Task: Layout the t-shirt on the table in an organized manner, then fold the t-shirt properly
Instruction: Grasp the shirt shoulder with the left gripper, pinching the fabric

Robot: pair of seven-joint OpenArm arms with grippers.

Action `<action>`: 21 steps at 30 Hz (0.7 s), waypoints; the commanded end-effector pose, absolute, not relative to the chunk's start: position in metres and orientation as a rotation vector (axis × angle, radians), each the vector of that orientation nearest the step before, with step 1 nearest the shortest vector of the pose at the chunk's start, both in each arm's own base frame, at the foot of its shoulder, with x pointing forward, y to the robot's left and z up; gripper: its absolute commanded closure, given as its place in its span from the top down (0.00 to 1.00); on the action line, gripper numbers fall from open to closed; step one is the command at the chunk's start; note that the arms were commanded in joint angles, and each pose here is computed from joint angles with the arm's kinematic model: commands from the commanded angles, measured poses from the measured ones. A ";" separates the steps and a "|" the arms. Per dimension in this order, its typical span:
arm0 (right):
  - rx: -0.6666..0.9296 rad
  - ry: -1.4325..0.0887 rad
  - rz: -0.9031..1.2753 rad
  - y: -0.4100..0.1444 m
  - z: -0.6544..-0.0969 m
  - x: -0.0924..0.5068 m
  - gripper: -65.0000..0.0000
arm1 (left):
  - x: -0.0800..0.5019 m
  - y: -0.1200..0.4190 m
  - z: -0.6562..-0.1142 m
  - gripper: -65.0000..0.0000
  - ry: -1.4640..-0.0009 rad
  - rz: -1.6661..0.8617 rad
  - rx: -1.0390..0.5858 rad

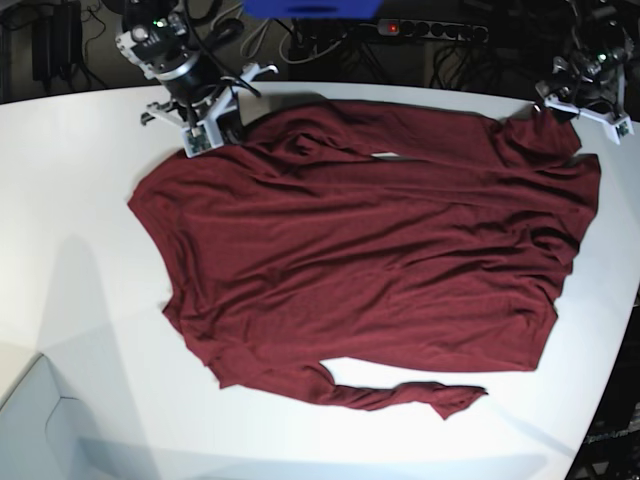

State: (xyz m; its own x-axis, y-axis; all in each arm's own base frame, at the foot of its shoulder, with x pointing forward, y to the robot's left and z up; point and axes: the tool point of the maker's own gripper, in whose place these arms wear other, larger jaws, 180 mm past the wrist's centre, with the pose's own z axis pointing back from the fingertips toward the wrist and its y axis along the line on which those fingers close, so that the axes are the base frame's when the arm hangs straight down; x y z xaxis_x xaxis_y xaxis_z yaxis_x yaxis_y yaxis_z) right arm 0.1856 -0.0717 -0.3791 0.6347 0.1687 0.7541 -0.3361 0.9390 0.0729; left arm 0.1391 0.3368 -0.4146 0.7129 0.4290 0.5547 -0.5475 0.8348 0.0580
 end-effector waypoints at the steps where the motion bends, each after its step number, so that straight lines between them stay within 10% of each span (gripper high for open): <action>1: 0.228 -0.873 0.293 -0.069 -0.371 0.190 0.00 | 0.147 0.344 -0.404 0.61 -0.595 0.537 0.243; 17: 0.227 -0.869 0.293 -0.069 -0.371 0.189 0.00 | 0.146 0.332 -0.433 0.60 -0.525 0.540 0.201; 21: 0.227 -0.869 0.293 -0.069 -0.371 0.189 0.00 | 0.145 0.332 -0.433 0.37 -0.524 0.540 0.201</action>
